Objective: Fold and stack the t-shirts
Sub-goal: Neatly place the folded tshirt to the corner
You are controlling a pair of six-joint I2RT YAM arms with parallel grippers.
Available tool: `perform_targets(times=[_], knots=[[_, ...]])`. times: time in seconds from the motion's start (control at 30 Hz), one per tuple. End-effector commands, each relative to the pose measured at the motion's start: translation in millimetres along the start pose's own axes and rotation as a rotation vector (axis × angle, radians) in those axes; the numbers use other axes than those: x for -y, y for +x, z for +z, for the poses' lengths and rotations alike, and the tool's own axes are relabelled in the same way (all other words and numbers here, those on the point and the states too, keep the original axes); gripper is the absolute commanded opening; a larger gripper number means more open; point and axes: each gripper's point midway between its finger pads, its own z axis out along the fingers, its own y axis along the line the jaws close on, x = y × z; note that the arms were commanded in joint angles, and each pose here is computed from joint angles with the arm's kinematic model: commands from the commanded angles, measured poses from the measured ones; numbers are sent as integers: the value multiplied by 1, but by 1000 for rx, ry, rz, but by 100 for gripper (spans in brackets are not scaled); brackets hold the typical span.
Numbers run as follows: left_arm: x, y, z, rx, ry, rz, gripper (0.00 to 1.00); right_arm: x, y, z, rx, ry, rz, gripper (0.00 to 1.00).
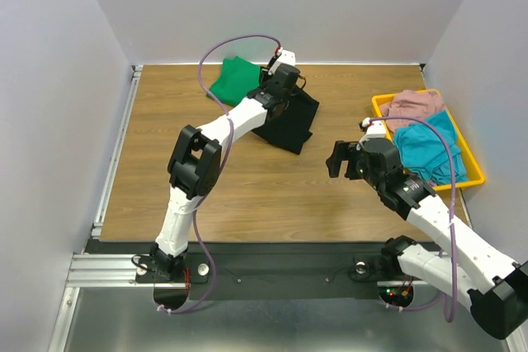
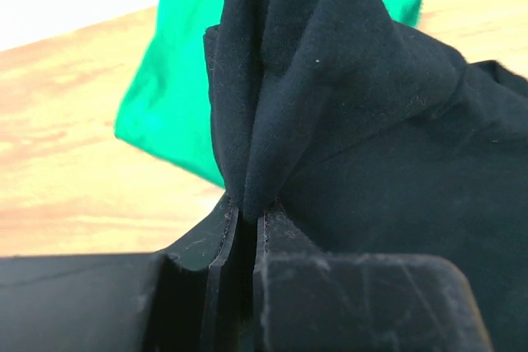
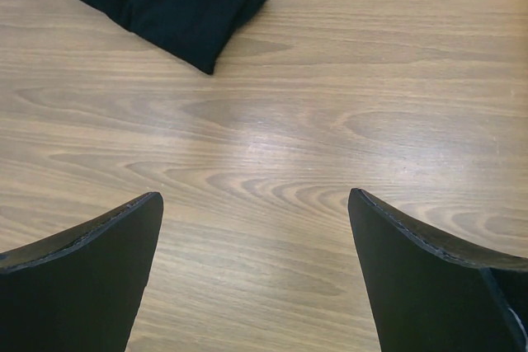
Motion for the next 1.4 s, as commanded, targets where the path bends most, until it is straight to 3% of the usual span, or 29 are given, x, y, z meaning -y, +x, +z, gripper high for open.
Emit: perform_targets(times=[0.0, 0.5, 0.7, 0.97, 1.2, 1.23, 1.3, 1.37], knots=[[-40, -76, 1, 177, -92, -36, 0, 7, 0, 3, 23, 41, -2, 100], [-110, -141, 36, 336, -159, -62, 0, 13, 9, 12, -15, 79, -14, 100], [-121, -161, 42, 401, -114, -74, 0, 13, 9, 11, -14, 79, -12, 100], [-109, -149, 82, 408, -74, -87, 0, 16, 9, 12, -13, 96, -16, 100], [-129, -128, 114, 382, -131, -149, 0, 19, 10, 14, -16, 116, -18, 100], [-134, -123, 117, 372, -153, -161, 5, 19, 9, 14, -16, 117, -21, 100], [-140, -114, 124, 352, -171, -169, 5, 20, 9, 15, -15, 127, -23, 100], [-148, -109, 129, 338, -185, -172, 65, 19, 6, 14, -8, 121, -25, 100]])
